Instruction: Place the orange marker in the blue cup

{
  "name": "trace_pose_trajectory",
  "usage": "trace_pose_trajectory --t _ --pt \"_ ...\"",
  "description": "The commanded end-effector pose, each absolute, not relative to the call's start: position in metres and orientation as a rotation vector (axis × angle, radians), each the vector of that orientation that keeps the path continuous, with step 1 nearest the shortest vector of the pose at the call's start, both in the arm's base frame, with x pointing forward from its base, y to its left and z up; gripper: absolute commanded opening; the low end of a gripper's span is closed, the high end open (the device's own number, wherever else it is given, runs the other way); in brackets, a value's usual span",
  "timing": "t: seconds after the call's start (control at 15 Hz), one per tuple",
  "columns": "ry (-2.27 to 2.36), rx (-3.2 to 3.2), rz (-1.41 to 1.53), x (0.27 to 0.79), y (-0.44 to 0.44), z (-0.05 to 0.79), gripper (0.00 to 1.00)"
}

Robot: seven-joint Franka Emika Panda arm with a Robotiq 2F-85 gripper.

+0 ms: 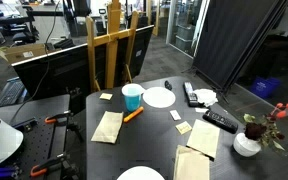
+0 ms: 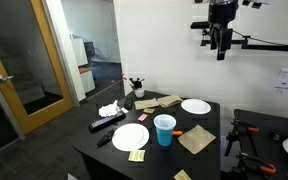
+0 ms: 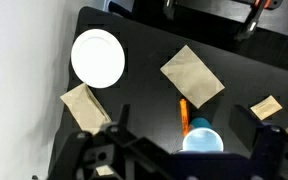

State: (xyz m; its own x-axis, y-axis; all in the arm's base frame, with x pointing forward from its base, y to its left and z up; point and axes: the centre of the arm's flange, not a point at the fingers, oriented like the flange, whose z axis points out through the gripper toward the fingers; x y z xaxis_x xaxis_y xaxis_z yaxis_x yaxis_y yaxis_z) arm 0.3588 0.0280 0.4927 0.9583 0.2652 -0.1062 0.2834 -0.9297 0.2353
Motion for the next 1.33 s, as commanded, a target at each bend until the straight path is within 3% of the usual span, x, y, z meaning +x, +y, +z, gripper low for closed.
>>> trace_pose_trajectory --t 0.0,0.47,1.27 --pt "0.407 2.860 -0.106 0.359 0.028 0.493 1.00" --pt "0.406 2.850 -0.072 0.360 0.028 0.487 1.00" --pt "0.409 2.989 0.374 0.367 -0.012 0.403 1.00"
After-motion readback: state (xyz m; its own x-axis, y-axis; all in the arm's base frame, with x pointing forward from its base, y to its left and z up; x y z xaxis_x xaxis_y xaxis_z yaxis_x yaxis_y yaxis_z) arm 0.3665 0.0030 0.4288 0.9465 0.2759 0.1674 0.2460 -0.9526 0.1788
